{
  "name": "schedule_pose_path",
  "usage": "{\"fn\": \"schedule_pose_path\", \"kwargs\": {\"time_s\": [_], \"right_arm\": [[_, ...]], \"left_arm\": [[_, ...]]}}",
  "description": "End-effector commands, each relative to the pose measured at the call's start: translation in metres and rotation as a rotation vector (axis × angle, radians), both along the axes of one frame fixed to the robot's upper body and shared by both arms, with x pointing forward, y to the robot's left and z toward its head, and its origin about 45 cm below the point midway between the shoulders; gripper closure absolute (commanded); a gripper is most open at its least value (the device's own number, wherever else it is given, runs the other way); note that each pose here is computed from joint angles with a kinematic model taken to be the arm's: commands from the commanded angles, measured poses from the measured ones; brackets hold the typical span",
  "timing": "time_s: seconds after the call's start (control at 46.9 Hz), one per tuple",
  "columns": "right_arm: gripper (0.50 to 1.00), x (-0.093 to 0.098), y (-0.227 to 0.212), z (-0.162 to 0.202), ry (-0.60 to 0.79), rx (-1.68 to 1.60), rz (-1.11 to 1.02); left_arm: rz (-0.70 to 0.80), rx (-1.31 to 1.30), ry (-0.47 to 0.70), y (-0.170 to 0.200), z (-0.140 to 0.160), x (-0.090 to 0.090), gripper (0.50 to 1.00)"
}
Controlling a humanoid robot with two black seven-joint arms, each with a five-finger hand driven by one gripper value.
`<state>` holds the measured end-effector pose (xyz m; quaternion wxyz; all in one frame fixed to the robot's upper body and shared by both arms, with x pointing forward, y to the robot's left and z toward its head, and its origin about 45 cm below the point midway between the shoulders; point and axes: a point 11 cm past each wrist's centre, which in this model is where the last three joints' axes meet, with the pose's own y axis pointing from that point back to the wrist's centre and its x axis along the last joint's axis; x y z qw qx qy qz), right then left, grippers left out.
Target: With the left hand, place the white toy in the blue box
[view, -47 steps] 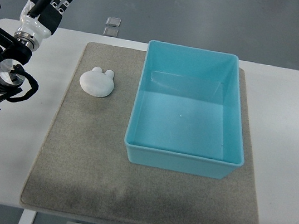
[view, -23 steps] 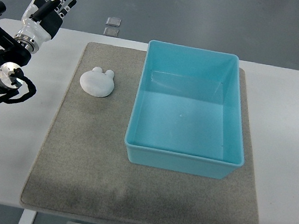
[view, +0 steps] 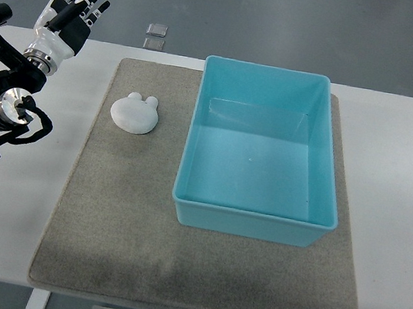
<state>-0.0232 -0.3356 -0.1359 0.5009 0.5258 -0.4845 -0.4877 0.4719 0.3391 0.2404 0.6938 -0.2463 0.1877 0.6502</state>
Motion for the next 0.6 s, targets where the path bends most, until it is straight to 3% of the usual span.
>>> {"fn": "schedule_pose_path", "kwargs": {"time_s": [0.0, 0.299, 0.576], "right_arm": [[0.564, 0.000, 0.000, 0.000, 0.000, 0.000, -0.001], [0.564, 0.001, 0.000, 0.000, -0.001, 0.000, 0.001], [0.564, 0.000, 0.000, 0.000, 0.000, 0.000, -0.001]], "left_arm": [[-0.001, 0.000, -0.001, 0.000, 0.000, 0.000, 0.506], [-0.011, 0.035, -0.009, 0.002, 0.003, 0.000, 0.506], [-0.165, 0.372, -0.064, -0.012, 0.008, -0.002, 0.508]]}}
